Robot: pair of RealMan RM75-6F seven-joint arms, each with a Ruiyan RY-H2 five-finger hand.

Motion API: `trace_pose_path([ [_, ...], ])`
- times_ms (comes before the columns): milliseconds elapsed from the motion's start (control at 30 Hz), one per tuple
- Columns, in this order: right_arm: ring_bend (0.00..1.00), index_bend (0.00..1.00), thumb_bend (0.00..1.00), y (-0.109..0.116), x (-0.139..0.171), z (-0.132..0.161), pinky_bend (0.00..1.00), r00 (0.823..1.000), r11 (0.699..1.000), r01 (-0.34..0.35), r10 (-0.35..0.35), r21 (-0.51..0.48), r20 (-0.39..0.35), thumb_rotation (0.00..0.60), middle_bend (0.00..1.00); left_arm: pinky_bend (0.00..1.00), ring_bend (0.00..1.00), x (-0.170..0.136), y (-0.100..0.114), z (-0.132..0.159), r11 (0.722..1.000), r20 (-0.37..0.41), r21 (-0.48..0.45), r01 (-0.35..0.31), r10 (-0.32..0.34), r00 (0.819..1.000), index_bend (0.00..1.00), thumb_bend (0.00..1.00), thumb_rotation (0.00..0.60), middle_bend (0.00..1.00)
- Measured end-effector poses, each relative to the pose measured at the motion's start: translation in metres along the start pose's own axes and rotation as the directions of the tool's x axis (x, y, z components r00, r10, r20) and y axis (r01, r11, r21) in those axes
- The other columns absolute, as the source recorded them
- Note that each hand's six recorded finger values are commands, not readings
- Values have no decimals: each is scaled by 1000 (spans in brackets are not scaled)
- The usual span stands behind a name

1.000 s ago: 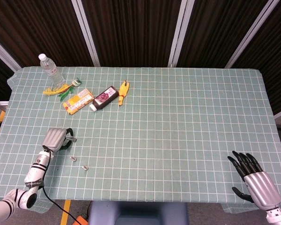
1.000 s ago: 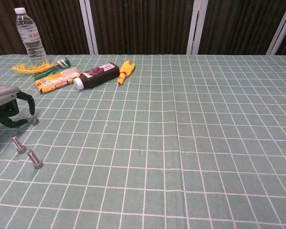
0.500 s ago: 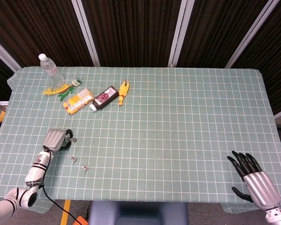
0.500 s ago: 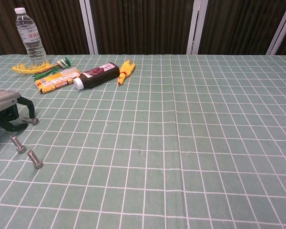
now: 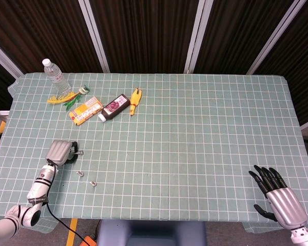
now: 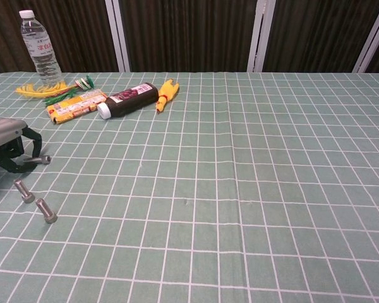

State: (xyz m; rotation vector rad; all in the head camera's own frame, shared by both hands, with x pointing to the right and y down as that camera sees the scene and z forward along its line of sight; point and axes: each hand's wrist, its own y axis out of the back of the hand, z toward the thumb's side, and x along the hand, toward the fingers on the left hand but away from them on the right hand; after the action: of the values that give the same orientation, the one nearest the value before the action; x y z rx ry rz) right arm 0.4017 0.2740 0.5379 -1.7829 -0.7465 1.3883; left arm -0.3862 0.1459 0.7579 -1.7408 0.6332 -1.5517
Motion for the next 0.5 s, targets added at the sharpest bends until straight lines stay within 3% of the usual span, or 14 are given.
trace_pose_path([
  [333, 0, 0, 309, 0, 1, 1, 0, 1000, 1000, -1, 1, -1, -3, 600, 0, 1000, 1000, -4, 11, 5, 999, 27, 35, -30, 29, 999, 574, 384, 600, 1000],
  [500, 0, 0, 309, 0, 1, 1, 0, 1000, 1000, -2, 2, 0, -7, 600, 0, 1000, 1000, -7, 15, 6, 985, 48, 164, -56, 49, 998, 574, 382, 600, 1000],
])
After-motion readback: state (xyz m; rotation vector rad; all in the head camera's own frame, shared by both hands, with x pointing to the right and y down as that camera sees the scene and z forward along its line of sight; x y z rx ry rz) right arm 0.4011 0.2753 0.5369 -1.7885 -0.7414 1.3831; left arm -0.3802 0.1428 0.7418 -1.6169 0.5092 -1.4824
